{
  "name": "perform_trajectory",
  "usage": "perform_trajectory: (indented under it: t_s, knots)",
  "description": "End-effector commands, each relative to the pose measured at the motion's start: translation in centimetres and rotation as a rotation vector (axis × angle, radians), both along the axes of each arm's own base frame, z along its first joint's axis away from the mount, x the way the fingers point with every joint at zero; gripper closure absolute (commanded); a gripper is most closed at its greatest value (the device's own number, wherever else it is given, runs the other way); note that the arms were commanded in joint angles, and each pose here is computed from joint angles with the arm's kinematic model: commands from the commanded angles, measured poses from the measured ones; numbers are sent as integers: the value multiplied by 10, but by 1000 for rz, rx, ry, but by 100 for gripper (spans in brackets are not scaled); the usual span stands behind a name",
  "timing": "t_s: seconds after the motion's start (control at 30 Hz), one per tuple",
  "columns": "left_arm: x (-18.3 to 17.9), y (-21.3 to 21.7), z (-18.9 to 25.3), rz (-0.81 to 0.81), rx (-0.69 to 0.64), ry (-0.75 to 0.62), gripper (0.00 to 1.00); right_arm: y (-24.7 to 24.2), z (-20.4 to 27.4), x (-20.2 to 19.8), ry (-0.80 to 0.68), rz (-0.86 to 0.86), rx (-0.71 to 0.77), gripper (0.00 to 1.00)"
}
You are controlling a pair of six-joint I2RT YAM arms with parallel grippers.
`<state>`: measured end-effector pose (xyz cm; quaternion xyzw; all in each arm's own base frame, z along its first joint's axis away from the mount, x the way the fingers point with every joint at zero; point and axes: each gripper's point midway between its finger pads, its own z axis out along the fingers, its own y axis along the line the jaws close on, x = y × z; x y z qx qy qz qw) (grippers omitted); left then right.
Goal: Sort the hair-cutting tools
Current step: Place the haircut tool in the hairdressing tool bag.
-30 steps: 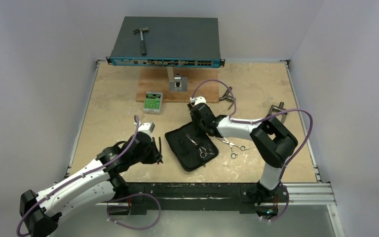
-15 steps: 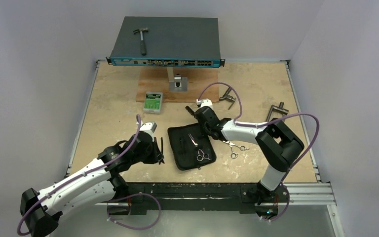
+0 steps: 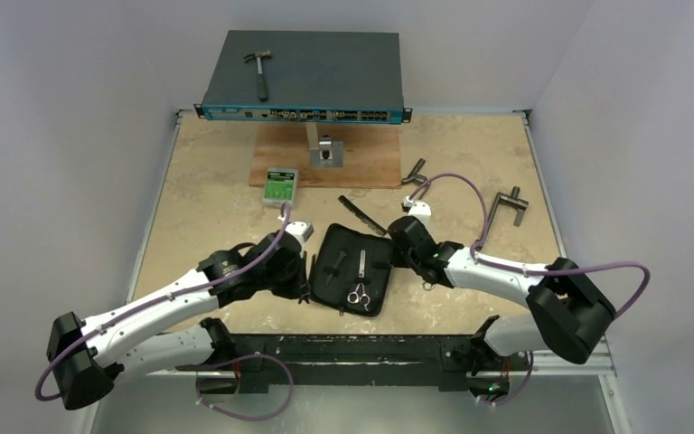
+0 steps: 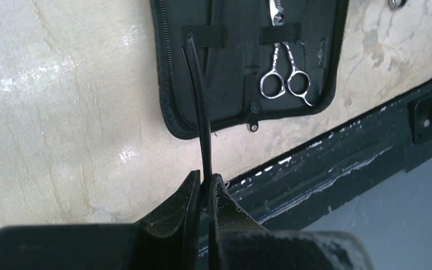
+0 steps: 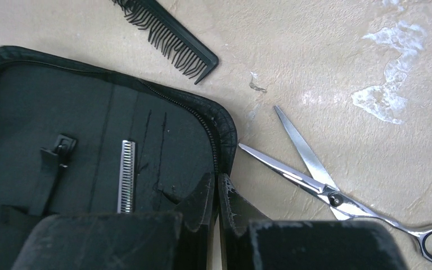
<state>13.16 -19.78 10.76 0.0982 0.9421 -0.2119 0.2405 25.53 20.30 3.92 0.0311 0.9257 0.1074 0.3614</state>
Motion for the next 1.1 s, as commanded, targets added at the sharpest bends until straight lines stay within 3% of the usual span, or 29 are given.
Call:
perform_trajectory:
  t_s: [0.0, 0.27, 0.37, 0.7, 1.07]
  knots:
    - [-6, -3, 16, -108, 97, -11, 100, 0, 17, 3, -33, -75, 85, 100]
    - [-7, 22, 4, -223, 460, 44, 100, 1, 17, -2, -29, -51, 100, 100]
    - [-7, 27, 1, -258, 541, 58, 100, 3, 18, -5, -29, -25, 108, 100]
    - [-3, -6, -5, -425, 618, 52, 100, 2, 22, -5, -53, 23, 81, 100]
    - [6, -10, -28, -430, 730, 96, 100, 3, 28, -7, -66, 48, 93, 100]
